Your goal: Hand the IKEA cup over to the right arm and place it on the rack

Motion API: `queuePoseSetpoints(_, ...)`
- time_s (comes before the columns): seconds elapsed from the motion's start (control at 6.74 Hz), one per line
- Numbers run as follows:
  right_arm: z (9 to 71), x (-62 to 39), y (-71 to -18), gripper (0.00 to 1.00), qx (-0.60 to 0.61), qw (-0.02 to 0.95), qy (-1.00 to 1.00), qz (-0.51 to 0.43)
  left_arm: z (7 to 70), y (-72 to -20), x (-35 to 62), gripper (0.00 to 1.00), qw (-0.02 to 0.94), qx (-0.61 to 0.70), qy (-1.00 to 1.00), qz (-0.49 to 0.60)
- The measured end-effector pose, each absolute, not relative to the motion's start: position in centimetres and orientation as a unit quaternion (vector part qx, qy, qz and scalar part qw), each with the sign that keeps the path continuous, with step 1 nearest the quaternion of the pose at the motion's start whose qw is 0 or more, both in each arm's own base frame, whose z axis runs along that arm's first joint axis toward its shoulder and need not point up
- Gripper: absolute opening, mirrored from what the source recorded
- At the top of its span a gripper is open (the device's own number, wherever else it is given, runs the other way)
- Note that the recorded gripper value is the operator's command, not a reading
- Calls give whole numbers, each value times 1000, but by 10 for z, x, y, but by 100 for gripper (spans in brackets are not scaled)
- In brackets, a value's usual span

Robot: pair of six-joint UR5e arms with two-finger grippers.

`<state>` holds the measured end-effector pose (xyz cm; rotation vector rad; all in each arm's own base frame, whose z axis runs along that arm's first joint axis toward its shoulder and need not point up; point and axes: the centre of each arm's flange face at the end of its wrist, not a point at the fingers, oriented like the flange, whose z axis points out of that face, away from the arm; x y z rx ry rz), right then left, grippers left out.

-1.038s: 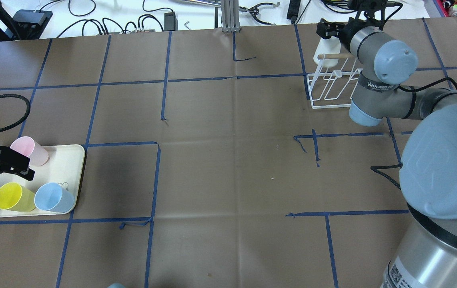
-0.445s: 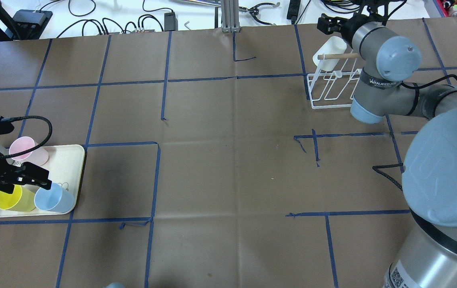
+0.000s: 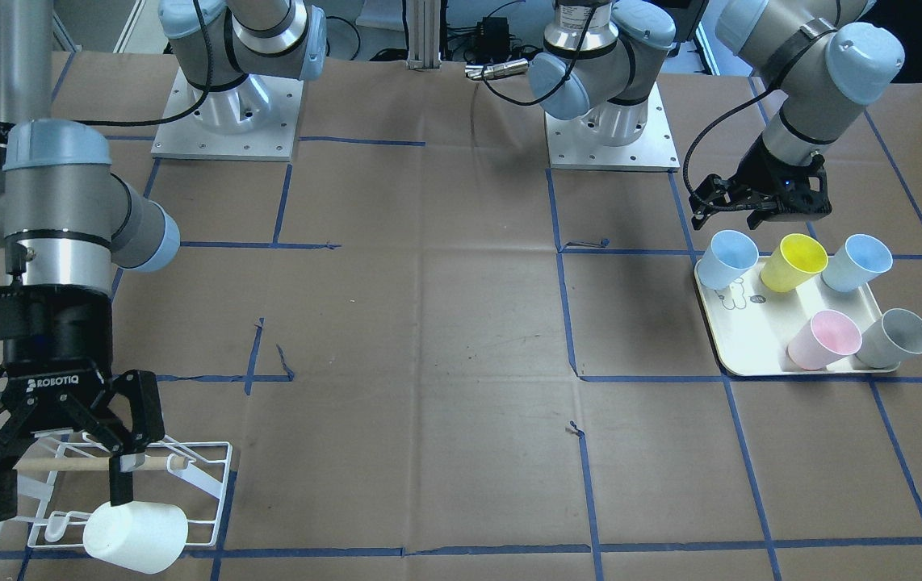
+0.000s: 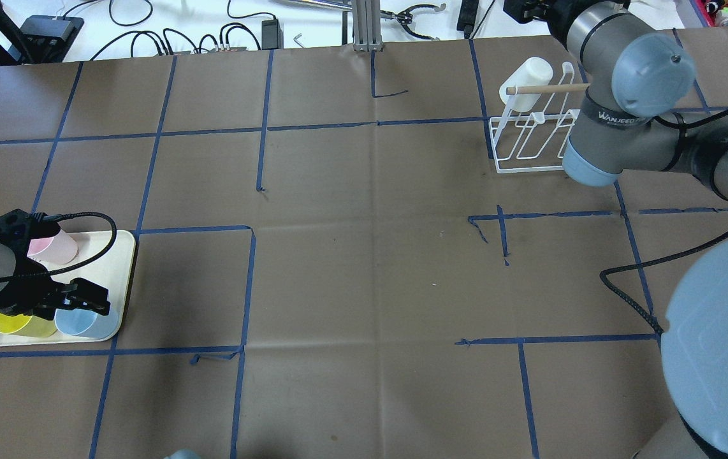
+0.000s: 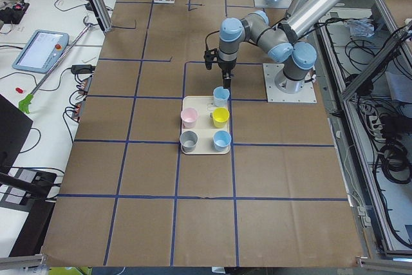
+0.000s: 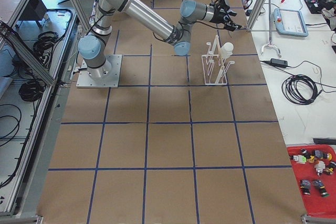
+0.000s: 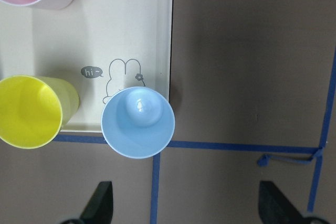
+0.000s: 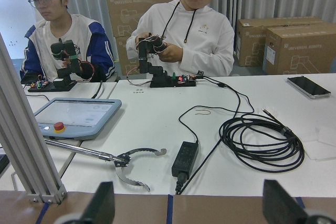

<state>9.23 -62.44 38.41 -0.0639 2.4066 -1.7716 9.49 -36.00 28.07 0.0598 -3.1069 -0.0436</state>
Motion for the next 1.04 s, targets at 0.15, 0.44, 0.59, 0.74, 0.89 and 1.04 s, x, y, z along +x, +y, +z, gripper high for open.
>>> queuePoseSetpoints(0.15,406,108,-603,100,-4,105,795,-597,270,-361,95,95,20,8,-1000,-19)
queuePoseSetpoints(0.44,432,126,-549,100,60,178,786,-589,259,-365,98,95,22,-3,-1000,-21)
queuePoseSetpoints(0.59,432,140,-522,100,88,225,785,-570,248,-371,101,95,22,-10,-999,-21)
queuePoseSetpoints(0.74,426,155,-502,100,121,272,784,-545,240,-375,102,94,24,-14,-999,-24)
queuePoseSetpoints(0.89,417,173,-487,100,165,320,782,-509,236,-377,102,86,25,-16,-999,-26)
queuePoseSetpoints(1.04,406,190,-474,100,216,366,776,-466,235,-377,102,44,25,-17,-999,-27)
